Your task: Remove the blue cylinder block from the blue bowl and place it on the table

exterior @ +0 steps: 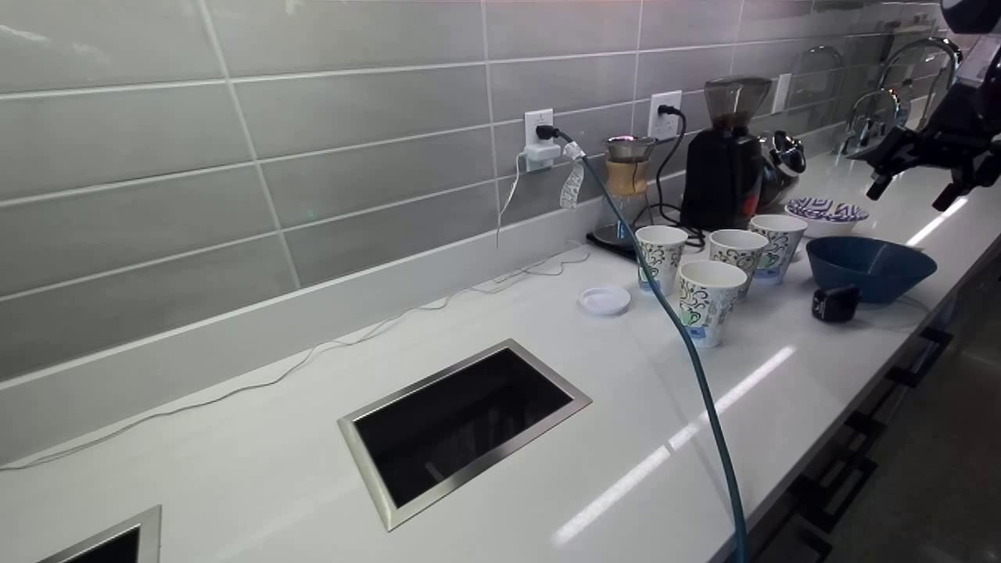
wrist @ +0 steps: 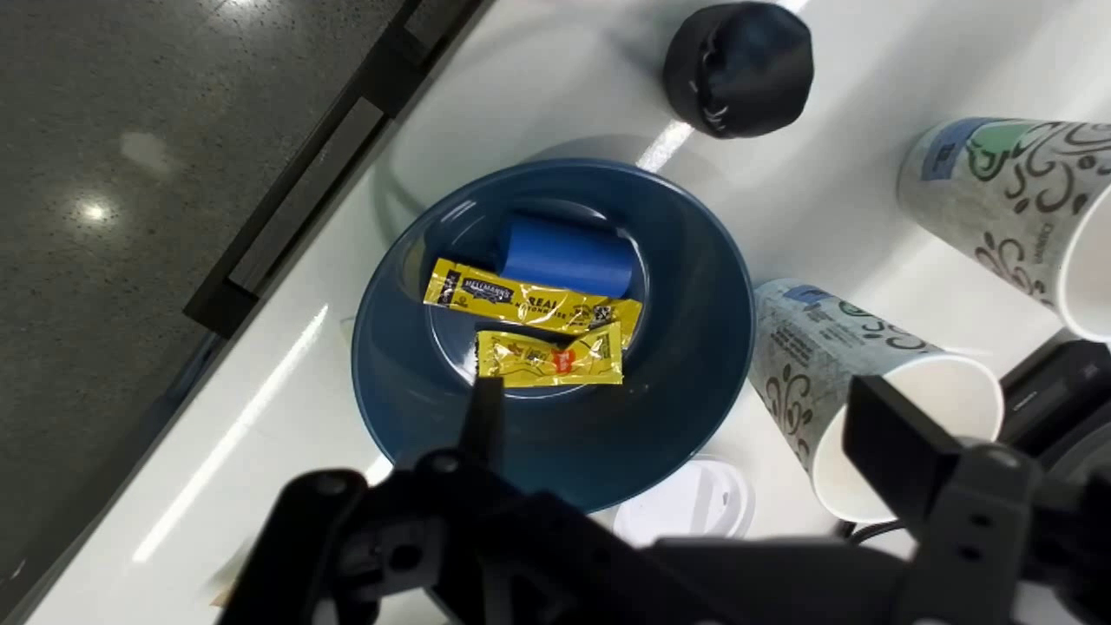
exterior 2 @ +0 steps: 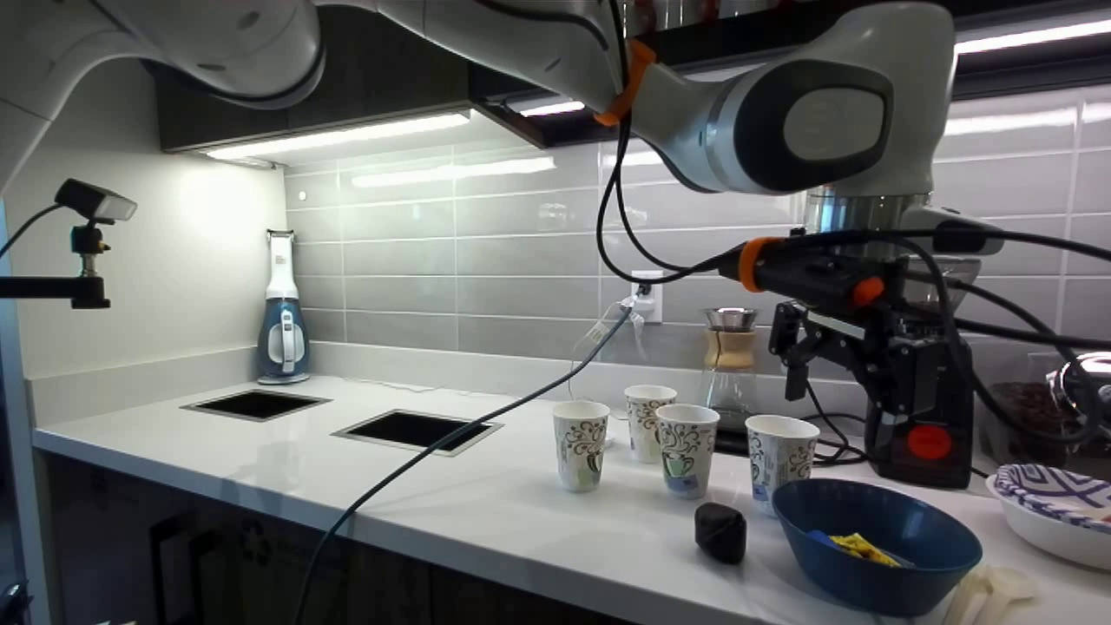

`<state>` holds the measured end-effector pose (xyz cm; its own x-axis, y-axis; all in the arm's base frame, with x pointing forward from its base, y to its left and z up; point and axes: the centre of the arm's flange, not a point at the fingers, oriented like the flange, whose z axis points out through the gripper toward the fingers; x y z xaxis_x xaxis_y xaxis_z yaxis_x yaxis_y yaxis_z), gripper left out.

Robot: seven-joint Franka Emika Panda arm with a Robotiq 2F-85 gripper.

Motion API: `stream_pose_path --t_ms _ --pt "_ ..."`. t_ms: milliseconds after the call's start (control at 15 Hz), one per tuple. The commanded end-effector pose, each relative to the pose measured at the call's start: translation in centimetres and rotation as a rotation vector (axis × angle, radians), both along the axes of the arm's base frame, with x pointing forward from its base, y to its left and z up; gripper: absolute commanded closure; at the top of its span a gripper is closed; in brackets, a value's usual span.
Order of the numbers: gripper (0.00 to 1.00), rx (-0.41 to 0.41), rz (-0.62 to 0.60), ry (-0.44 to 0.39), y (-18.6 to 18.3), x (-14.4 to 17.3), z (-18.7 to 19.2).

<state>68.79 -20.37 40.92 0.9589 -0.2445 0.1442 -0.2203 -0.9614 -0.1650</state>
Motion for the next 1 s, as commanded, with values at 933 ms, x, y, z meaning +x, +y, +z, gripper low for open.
stream_pose_path --t_ms 933 --pt "0.00 -0.112 -0.049 0.089 -0.1 7.4 -10.6"
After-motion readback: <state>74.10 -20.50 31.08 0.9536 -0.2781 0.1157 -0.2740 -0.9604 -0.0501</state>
